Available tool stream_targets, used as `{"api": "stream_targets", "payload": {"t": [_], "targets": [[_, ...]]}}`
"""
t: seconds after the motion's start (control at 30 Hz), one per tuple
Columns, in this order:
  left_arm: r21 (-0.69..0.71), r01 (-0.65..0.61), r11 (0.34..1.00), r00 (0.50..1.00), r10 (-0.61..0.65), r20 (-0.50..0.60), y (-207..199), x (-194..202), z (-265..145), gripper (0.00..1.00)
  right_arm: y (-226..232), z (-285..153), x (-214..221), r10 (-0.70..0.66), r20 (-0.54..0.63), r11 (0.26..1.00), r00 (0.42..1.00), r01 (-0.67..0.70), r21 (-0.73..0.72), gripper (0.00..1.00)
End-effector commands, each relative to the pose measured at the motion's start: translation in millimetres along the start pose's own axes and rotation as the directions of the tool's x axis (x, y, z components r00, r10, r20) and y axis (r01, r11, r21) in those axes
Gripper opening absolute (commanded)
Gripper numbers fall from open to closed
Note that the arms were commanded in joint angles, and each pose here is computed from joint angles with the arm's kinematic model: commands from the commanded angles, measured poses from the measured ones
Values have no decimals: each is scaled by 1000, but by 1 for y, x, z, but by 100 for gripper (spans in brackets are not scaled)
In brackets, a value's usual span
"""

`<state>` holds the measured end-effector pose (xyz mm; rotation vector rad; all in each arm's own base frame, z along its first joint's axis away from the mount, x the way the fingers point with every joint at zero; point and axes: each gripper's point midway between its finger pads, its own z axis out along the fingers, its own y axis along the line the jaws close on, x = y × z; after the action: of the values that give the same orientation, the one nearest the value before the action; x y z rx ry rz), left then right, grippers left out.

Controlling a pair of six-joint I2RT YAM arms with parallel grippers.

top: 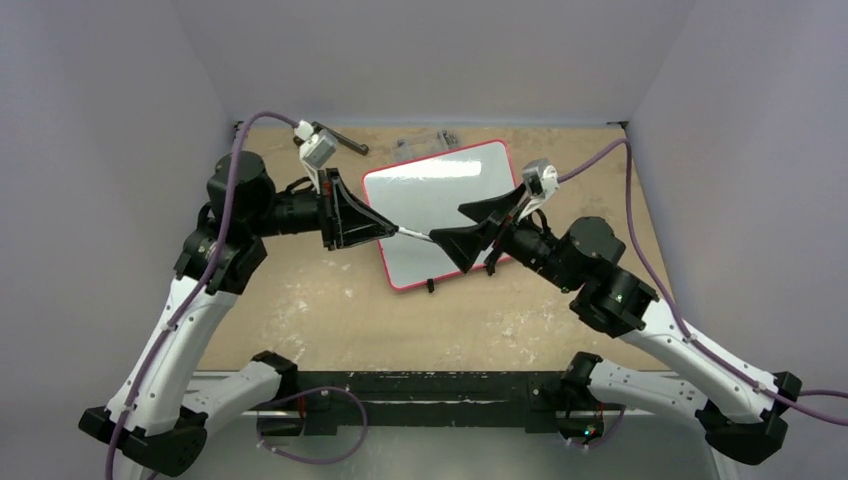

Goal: Write a sentence on the whiteboard
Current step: Open the pen cap from the whiteboard marker.

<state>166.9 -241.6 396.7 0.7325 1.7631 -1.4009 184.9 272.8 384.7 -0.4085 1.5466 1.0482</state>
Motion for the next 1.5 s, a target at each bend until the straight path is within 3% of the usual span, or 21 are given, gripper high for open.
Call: {"api": "stream_targets", "payload": {"t": [0.0, 0.13, 0.37, 0.73, 0.93, 1.47], "targets": [[19, -53, 998, 986, 49, 160, -33, -41, -20, 0, 41, 1, -67, 156, 143, 973, 977, -127, -194, 94], [21, -90, 996, 971, 83, 223, -57, -58, -35, 0, 45, 5, -86, 257, 129, 927, 958, -207, -314, 86], [39, -142, 989, 935, 122, 333, -91, -84, -52, 0, 70, 13, -97, 286, 55, 845, 957, -224, -485, 79], [0, -147, 989, 923, 137, 359, -93, -89, -58, 0, 107, -7, -120, 304, 48, 716, 951, -195, -670, 76], [23, -139, 990, 920, 121, 372, -86, -95, -51, 0, 107, -4, -119, 282, 38, 721, 959, -185, -668, 74], [115, -103, 988, 935, 56, 350, -64, -106, -25, 0, 97, 17, -113, 259, 22, 759, 966, -189, -622, 53]]}}
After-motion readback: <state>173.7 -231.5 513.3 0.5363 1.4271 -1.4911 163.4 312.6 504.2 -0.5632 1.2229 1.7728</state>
